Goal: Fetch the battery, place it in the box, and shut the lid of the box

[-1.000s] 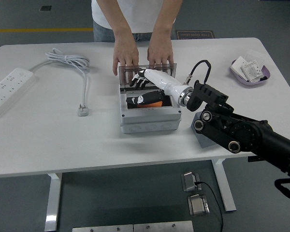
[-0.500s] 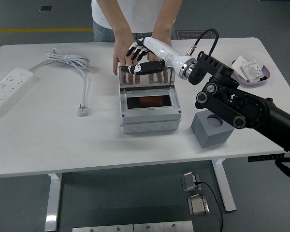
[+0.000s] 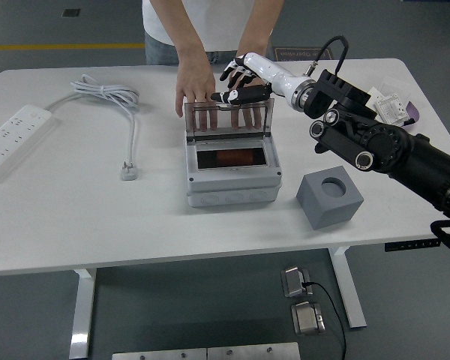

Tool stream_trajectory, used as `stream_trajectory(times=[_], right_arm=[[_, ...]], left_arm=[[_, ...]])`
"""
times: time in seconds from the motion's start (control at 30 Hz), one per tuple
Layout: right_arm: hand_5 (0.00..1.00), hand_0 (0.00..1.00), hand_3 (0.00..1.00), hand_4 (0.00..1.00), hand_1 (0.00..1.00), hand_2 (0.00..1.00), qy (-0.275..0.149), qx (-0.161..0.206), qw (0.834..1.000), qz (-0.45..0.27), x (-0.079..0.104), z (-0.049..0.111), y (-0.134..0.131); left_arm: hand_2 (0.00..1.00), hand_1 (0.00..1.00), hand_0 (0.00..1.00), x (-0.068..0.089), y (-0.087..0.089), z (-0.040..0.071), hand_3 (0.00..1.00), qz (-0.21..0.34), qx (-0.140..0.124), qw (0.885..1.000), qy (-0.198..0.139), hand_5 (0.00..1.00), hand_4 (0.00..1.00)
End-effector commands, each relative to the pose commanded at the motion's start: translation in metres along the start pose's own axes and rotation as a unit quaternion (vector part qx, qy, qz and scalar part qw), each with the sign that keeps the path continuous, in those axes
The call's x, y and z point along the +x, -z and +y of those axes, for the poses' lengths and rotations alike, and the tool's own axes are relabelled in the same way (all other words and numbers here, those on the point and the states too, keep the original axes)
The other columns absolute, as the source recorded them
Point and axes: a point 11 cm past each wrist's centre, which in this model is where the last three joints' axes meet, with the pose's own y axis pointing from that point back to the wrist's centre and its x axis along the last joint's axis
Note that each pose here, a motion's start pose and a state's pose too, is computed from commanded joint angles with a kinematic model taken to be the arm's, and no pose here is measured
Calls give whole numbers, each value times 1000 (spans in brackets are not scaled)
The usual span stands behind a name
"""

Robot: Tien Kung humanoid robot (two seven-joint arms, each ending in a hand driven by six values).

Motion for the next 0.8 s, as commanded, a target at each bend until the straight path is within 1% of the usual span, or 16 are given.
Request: stream_trajectory(times=[0.17,0.33,0.53,0.8], right_arm=[[555,713,661,924,595,613,5,-15,1000,1,-6,7,-18],[559,714,653,922,601,609,17,-12,1000,4,-18,14,-22],[563,714,652,922,601,611,35,8,999,12,-33,22,-15],[561,714,651,921,604,606,53,35,998,29,-44,33,0]], left_arm=[[636,686,632,-1,0,0,652,-2,-2,1000,2,187,629],[636,686,632,-2,2,0,652,-1,-4,1000,3,187,629],[636,686,632,-4,6,-1,652,1,-3,1000,5,188,630],[636,686,632,-4,11,-1,652,5,0,1000,6,188,630]])
